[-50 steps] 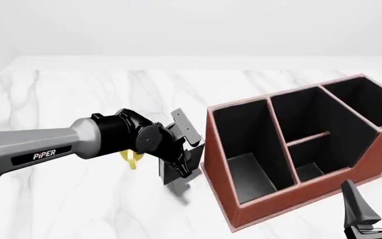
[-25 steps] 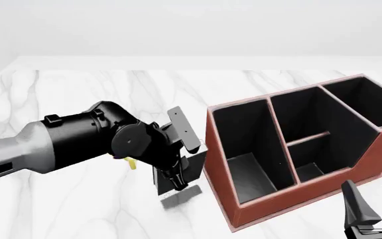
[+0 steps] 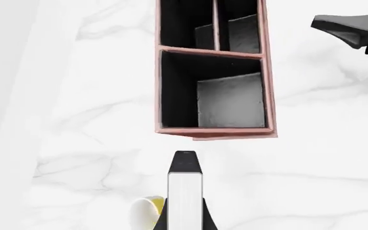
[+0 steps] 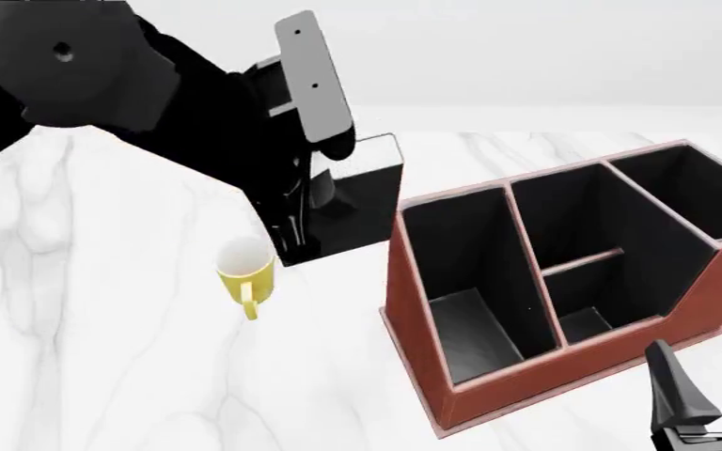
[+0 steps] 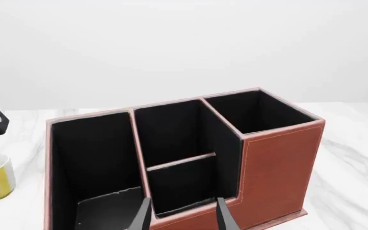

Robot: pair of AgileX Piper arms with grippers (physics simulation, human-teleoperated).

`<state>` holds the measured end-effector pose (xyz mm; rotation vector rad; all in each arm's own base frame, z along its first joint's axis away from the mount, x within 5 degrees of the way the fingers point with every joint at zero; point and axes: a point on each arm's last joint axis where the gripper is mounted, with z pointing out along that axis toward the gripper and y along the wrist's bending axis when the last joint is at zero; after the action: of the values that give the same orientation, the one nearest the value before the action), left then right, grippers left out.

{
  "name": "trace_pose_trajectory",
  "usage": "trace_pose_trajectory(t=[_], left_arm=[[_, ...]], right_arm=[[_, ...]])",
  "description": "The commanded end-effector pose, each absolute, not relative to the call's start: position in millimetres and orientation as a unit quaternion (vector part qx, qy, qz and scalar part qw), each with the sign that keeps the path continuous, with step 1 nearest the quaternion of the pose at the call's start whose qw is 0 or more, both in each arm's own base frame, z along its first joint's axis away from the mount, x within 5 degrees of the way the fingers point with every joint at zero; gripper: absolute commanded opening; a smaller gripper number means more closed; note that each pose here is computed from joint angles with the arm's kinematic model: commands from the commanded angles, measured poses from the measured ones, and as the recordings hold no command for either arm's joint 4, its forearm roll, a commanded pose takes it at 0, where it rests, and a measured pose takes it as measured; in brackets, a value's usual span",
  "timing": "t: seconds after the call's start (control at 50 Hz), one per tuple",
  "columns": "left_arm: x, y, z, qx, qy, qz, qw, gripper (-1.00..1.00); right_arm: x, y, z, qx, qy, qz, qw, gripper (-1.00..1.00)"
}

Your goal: Pick up the book and place it in the back compartment of the caddy.

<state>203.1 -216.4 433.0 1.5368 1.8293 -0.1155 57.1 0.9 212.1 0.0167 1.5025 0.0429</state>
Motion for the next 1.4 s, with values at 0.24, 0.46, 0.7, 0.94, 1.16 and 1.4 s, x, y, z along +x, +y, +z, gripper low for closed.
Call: trace_pose_trajectory(t=[0.24,0.46,0.7,0.94,1.16,1.4], left_arm=[[180.3,-267.0,525.0,0.653,0.581,-0.065,0.481,-1.0],[188.7,-320.7,523.0,0.64,0.569,-0.1,0.506,-1.0],[224.1,-365.0,498.4,0.574,0.606,-0.142,0.531,-1.0],[233.9,-416.1,448.4,0.56,0.63,-0.175,0.509,-1.0],[237.7,-427.9,429.7,0.561,0.643,-0.177,0.491,-1.0],[241.9,-455.0,387.4,0.572,0.655,-0.176,0.461,-1.0]], right_arm=[[57.2,1.0,212.3,0.005,0.681,0.019,0.732,1.0],[57.3,1.0,212.4,0.006,0.681,0.02,0.732,1.0],[56.8,1.0,212.2,0.006,0.681,0.02,0.732,1.0],[56.7,1.1,212.1,0.007,0.682,0.023,0.731,1.0],[56.7,1.2,212.0,0.008,0.682,0.023,0.731,1.0],[56.8,1.2,212.0,0.008,0.682,0.024,0.731,1.0]])
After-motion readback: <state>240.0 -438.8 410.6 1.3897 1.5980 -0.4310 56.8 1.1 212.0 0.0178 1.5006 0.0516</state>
